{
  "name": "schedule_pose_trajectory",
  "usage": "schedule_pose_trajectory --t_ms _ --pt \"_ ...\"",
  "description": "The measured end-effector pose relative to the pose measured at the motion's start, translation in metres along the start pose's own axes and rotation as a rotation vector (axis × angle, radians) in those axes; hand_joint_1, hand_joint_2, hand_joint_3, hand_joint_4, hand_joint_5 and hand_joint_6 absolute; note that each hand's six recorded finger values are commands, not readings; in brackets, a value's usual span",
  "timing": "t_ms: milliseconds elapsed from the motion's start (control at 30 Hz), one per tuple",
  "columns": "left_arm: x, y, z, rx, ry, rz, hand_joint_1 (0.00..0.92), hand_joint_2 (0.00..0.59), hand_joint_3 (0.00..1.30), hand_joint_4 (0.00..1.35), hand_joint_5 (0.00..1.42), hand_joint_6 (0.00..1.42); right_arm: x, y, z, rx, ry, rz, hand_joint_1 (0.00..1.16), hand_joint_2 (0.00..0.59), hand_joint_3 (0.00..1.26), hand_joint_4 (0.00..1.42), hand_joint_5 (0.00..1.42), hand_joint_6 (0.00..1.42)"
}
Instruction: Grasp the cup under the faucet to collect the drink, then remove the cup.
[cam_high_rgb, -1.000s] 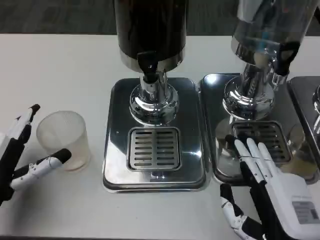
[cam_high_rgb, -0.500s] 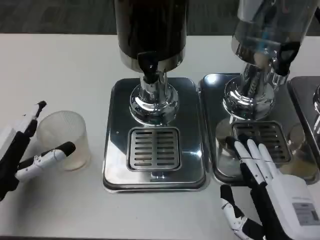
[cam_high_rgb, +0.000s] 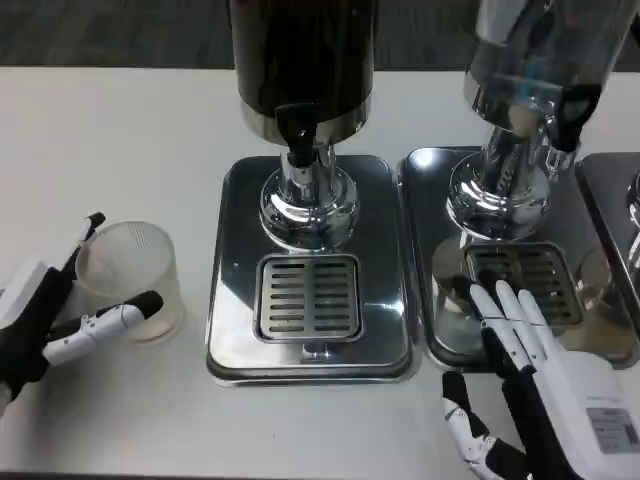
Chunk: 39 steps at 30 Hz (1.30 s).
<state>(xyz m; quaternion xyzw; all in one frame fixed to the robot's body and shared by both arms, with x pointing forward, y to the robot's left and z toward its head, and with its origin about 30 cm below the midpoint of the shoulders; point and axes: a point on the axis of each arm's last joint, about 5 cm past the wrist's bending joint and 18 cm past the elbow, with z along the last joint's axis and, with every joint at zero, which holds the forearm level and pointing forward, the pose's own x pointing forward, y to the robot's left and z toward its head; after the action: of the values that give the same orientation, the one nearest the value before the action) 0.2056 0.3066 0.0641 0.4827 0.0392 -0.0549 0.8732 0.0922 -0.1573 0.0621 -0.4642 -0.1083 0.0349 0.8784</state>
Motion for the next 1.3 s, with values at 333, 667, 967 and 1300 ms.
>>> schedule_pose_trajectory --t_ms 333,667,967,1300 --pt "0.006 -0.001 0.0039 0.02 0.0 0.01 0.096 0.031 0.0 0.0 0.12 0.19 0.0 -0.0021 0.0013 0.005 0.0 -0.006 0.53 0.519 0.09 0.0 0.0 0.23" --pt "0.007 -0.009 0.0063 0.046 0.0 0.056 0.14 0.046 0.0 0.01 0.26 0.36 -0.001 -0.0039 0.0029 0.015 0.001 -0.011 0.59 0.516 0.09 0.0 0.0 0.23" --pt "0.006 -0.021 0.0087 0.053 -0.016 0.113 0.169 0.061 0.07 0.22 0.53 0.83 -0.001 -0.0075 0.0008 0.007 0.012 -0.019 0.61 0.528 0.1 0.0 0.0 0.23" --pt "0.007 -0.028 0.0099 0.028 -0.024 0.124 0.182 0.086 0.19 0.33 0.64 1.02 -0.004 -0.0096 0.0001 0.014 0.027 -0.027 0.61 0.562 0.11 0.0 0.0 0.23"
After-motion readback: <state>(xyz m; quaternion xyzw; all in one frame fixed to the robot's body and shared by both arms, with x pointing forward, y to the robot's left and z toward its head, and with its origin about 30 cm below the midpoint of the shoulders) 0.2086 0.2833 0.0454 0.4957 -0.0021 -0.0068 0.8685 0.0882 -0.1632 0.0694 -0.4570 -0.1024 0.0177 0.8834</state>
